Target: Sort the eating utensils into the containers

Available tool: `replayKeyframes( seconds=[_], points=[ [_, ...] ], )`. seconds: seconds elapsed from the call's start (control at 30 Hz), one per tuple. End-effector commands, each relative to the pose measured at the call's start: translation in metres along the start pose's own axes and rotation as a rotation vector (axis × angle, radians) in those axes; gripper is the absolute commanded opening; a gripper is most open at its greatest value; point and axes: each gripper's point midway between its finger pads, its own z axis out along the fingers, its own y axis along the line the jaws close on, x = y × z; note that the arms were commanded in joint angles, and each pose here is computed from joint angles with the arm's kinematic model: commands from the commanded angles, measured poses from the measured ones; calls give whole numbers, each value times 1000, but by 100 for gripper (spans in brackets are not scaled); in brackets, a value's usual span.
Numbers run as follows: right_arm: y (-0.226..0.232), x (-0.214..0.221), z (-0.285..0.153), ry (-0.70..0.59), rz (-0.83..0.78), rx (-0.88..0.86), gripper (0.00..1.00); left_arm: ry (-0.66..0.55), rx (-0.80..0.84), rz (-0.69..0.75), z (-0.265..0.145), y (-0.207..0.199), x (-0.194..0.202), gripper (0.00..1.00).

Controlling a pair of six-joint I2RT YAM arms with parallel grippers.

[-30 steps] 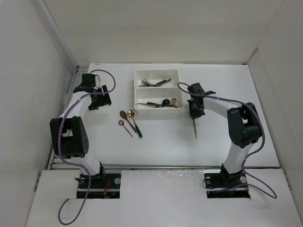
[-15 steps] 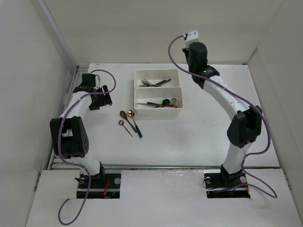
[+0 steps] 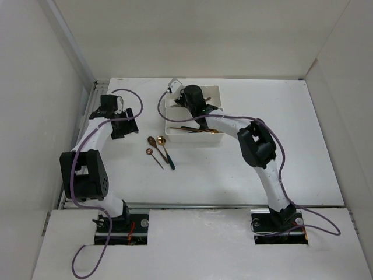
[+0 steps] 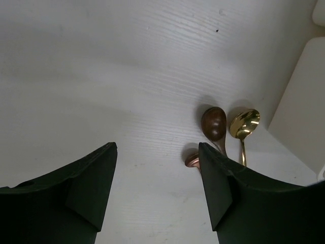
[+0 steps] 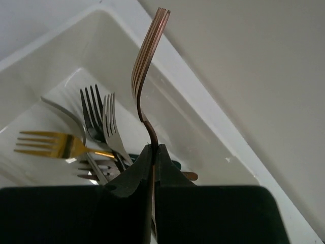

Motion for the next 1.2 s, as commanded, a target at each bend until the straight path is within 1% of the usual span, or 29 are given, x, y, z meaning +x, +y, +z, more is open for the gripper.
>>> replayKeyframes(
  seconds=[0.0, 0.03, 0.07, 0.1, 0.13, 0.17, 0.23, 0.3, 0.33, 0.43, 0.5, 0.53, 0.57, 0.6, 0.63, 0.67, 0.7, 0.73, 0.77, 0.83, 0.87, 0.9, 0.93, 0.97, 1.03, 1.07, 1.1, 1.17],
  points=[
    [-42, -49, -9, -159, 24, 90, 0, 15, 40, -19, -9, -13, 17, 62],
    [-34, -37, -8, -136, 16, 75, 0, 41, 54, -12, -8, -17, 25, 62],
    [-36, -38, -11, -137, 16, 75, 3, 67, 69, -15, -9, -23, 32, 62],
    [-34, -32, -11, -123, 14, 76, 22, 94, 89, -1, -10, -35, 41, 62],
    [-35, -28, -15, -107, 12, 82, 34, 124, 89, 13, -8, -39, 49, 62],
    [-38, -30, -19, -111, 13, 85, 43, 145, 92, 16, -10, -45, 56, 62],
    [-41, -28, -24, -100, 22, 92, 57, 224, 69, 21, -8, -51, 78, 61],
    [-46, -29, -35, -99, 46, 100, 65, 265, 46, 18, -8, -53, 88, 58],
    [-51, -30, -39, -95, 59, 113, 72, 308, 35, 22, -9, -55, 100, 58],
    [-74, -46, -59, -116, 145, 170, 75, 368, 12, -1, -9, -58, 118, 57],
    [-83, -41, -71, -91, 185, 209, 75, 406, -45, 7, -3, -53, 133, 55],
    [-90, -56, -86, -126, 215, 214, 75, 410, -63, 6, -1, -53, 135, 51],
    [-96, -58, -94, -133, 230, 227, 75, 429, -106, 31, 4, -48, 142, 51],
    [-91, -48, -101, -115, 231, 216, 75, 441, -135, 31, 6, -46, 147, 49],
    [-104, -60, -118, -152, 270, 233, 75, 438, -160, 36, 9, -42, 145, 49],
    [-109, -61, -126, -159, 287, 247, 75, 452, -208, 47, 17, -36, 151, 49],
    [-106, -49, -133, -133, 290, 250, 75, 455, -210, 48, 20, -38, 148, 49],
    [-110, -52, -141, -148, 305, 257, 75, 461, -214, 48, 24, -38, 148, 49],
    [-125, -60, -159, -173, 329, 283, 75, 450, -207, 47, 27, -43, 141, 49],
    [-125, -50, -174, -161, 336, 286, 75, 462, -205, 73, 34, -51, 143, 49],
    [-139, -58, -193, -189, 352, 310, 75, 464, -221, 88, 36, -50, 145, 49],
    [-141, -57, -201, -196, 355, 314, 75, 464, -220, 89, 37, -54, 146, 49],
    [-143, -47, -209, -172, 356, 337, 75, 473, -246, 105, 39, -49, 152, 49],
    [-157, -54, -228, -201, 375, 365, 75, 489, -264, 121, 40, -46, 160, 46],
    [-168, -52, -246, -205, 361, 400, 75, 502, -317, 136, 44, -31, 170, 40],
    [-172, -48, -254, -200, 354, 415, 75, 502, -334, 132, 43, -28, 172, 37],
    [-186, -59, -273, -240, 364, 439, 75, 505, -348, 136, 45, -25, 173, 30],
    [-194, -57, -288, -245, 340, 461, 75, 505, -362, 141, 48, -21, 176, 25]
  ],
)
